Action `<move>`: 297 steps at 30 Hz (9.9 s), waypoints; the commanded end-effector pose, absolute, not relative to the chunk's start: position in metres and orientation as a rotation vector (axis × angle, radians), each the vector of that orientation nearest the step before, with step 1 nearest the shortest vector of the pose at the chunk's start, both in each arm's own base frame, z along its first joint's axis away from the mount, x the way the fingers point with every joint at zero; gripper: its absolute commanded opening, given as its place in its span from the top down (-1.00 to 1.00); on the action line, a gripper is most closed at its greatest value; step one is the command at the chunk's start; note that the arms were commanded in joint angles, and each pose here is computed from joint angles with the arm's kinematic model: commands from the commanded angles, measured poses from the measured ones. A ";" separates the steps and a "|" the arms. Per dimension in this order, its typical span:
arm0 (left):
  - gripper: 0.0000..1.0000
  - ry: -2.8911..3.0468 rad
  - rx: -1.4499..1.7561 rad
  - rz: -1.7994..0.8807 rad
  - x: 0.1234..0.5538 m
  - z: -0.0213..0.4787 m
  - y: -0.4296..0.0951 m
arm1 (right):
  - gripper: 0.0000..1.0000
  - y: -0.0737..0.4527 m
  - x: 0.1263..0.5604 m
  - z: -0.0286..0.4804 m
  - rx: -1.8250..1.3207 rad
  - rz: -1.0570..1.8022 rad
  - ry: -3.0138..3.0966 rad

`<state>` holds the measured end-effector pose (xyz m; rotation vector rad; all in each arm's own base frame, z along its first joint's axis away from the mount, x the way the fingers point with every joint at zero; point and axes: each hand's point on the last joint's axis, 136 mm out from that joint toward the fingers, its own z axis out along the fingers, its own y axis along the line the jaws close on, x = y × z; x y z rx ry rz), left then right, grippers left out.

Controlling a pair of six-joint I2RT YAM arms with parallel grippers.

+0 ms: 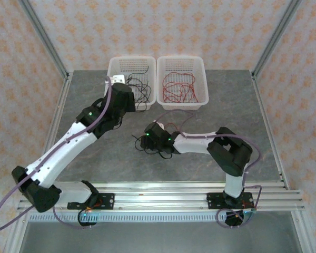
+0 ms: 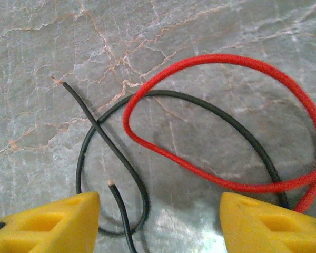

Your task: Untangle the cables

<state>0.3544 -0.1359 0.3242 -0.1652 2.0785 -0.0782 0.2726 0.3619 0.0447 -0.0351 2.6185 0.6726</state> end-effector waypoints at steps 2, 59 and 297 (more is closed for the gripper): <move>1.00 2.027 -0.175 -0.009 0.381 0.342 -0.128 | -0.31 0.352 0.268 0.079 -0.039 0.685 2.554; -0.22 2.239 -0.206 -0.048 0.574 0.179 -0.112 | -0.34 0.266 0.235 0.111 0.151 0.594 2.485; -0.23 1.831 -0.588 -0.452 0.270 0.295 -0.075 | 1.00 0.161 0.551 0.137 0.286 0.186 2.443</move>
